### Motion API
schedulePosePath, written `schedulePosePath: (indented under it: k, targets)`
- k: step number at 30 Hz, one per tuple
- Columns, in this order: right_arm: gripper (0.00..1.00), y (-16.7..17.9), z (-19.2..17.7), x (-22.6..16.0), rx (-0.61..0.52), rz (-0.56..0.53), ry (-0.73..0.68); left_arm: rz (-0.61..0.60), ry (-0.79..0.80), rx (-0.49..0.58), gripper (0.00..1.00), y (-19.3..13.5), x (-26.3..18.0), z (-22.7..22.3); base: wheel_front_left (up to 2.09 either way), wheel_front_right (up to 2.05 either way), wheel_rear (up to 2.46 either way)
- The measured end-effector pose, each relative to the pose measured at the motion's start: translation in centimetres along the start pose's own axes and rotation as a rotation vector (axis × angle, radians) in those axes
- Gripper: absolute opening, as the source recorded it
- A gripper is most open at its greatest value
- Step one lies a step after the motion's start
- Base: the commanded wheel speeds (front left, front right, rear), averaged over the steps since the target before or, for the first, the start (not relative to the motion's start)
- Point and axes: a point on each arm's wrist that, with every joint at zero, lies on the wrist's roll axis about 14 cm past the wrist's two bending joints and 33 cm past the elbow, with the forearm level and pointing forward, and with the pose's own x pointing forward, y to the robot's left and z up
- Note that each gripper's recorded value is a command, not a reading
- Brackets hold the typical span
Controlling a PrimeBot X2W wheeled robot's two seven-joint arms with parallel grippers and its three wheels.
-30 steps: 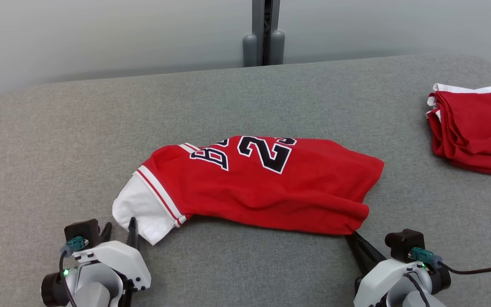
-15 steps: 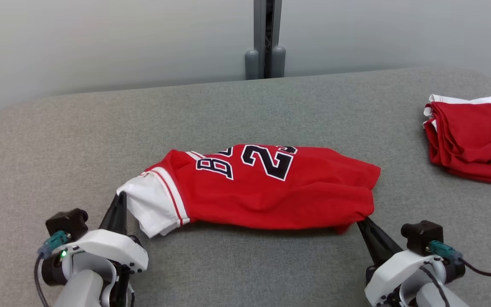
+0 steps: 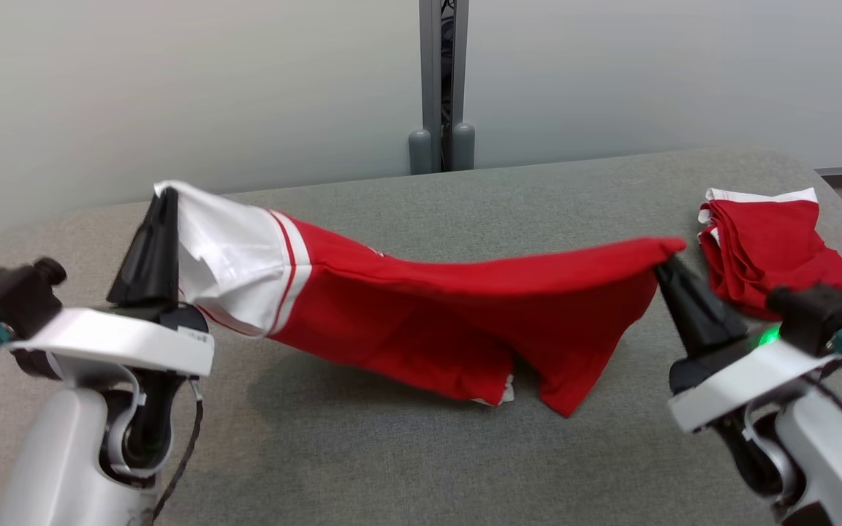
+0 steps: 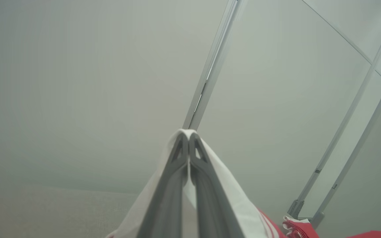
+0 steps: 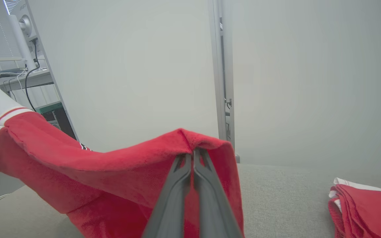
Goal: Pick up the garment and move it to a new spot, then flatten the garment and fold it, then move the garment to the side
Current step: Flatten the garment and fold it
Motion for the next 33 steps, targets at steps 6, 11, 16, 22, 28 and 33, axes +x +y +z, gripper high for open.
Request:
schedulePosePath:
  k: [6,11,16,22,28,33]
  targets:
    - [0.0,-0.5,5.7,1.7,-0.057,0.041,-0.109,-0.117,-0.07,-0.02,0.0,-3.8,1.5,5.3,0.0,0.0,0.0]
    - [0.0,-0.9,10.0,2.9,-0.137,0.069,-0.163,-0.211,-0.141,0.013,0.0,-6.7,2.8,10.5,0.0,0.0,0.0]
    - [0.0,-1.1,14.4,4.0,-0.207,0.088,-0.224,-0.289,-0.195,0.076,0.0,-9.2,4.0,14.9,0.0,0.0,0.0]
    - [0.0,-1.1,19.0,5.0,-0.305,0.095,-0.293,-0.322,-0.209,0.147,0.0,-11.0,5.5,17.6,0.0,0.0,0.0]
    - [0.0,-2.2,17.4,7.2,-0.324,0.073,-0.2,-0.277,-0.091,0.152,0.0,-9.7,8.1,14.9,0.0,0.0,0.0]
    - [0.0,-4.3,15.9,10.8,-0.35,0.036,-0.116,-0.233,-0.054,0.194,0.0,-8.0,11.9,13.5,0.0,0.0,0.0]
